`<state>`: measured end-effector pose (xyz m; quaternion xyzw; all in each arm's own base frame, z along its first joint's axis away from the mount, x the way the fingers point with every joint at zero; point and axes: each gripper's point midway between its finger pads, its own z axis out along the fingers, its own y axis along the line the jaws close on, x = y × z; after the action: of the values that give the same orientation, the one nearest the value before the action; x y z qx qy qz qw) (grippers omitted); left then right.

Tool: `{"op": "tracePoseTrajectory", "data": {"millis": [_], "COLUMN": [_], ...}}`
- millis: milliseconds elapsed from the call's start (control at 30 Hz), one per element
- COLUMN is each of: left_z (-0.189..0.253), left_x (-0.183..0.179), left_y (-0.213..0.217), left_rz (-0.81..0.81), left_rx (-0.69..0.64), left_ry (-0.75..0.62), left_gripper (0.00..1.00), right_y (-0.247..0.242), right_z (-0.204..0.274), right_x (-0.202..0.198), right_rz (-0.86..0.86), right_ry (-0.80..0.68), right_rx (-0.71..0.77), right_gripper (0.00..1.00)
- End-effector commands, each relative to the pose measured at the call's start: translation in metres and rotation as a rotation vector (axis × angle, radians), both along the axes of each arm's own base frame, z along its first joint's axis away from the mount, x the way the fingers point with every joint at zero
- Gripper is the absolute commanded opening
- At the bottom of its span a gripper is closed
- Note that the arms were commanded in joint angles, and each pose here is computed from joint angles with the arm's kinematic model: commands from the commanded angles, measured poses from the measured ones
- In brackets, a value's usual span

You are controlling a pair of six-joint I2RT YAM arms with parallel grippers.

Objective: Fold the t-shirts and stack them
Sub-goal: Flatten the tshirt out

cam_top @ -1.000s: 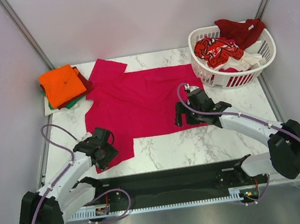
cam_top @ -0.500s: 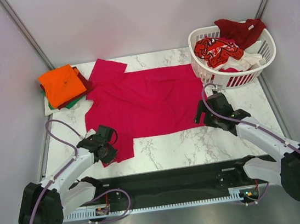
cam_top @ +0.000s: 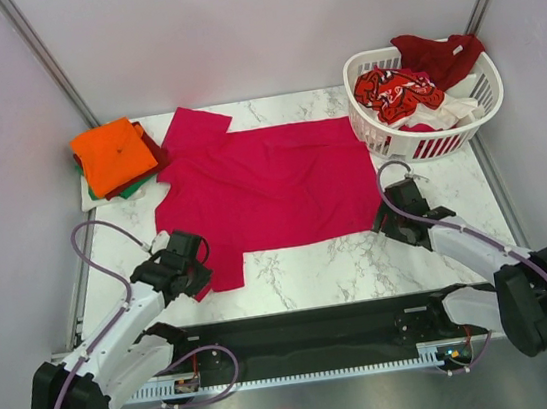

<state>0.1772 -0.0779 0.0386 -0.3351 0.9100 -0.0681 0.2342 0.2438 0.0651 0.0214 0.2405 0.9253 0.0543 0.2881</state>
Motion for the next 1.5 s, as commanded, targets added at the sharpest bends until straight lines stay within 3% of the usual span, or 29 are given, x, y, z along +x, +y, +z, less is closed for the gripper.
{"op": "tracePoseTrajectory", "data": {"millis": [0,300,400,433,600,667,800,1000,1467], "left_z": [0.011,0.010,0.011,0.011,0.019,0.026,0.047,0.077,0.096], "left_x": [0.011,0.009,0.011,0.011,0.015,0.015,0.010,-0.007,-0.074], "left_y": [0.001,0.003,0.002,0.002,0.000,0.002,0.002,-0.013,0.001], "left_rz": [-0.034,-0.049,-0.052,-0.052,-0.067,-0.082,-0.097,-0.145,-0.172], "left_rx": [0.030,0.039,0.042,0.043,0.038,0.049,0.041,-0.077,-0.137], "left_ry": [-0.048,-0.055,-0.057,-0.054,-0.079,-0.080,-0.078,-0.087,-0.028], "left_gripper": [0.02,0.02,0.02,0.02,0.02,0.02,0.02,0.02,0.02], "right_y": [-0.007,-0.002,0.001,0.000,0.001,0.005,0.009,0.004,0.001], "right_z": [-0.006,-0.011,-0.011,-0.011,-0.004,0.002,0.024,0.070,0.102], "right_x": [0.019,0.030,0.030,0.029,0.029,0.030,0.026,0.005,-0.059], "right_rz": [-0.053,-0.057,-0.047,-0.047,-0.026,-0.004,0.010,0.021,0.006], "right_ry": [-0.041,-0.035,-0.035,-0.039,-0.086,-0.098,-0.110,-0.153,-0.143], "right_rx": [-0.033,-0.020,-0.007,-0.007,0.005,0.019,0.045,0.058,0.159], "right_gripper": [0.72,0.62,0.49,0.40,0.20,0.01,0.00,0.00,0.00]}}
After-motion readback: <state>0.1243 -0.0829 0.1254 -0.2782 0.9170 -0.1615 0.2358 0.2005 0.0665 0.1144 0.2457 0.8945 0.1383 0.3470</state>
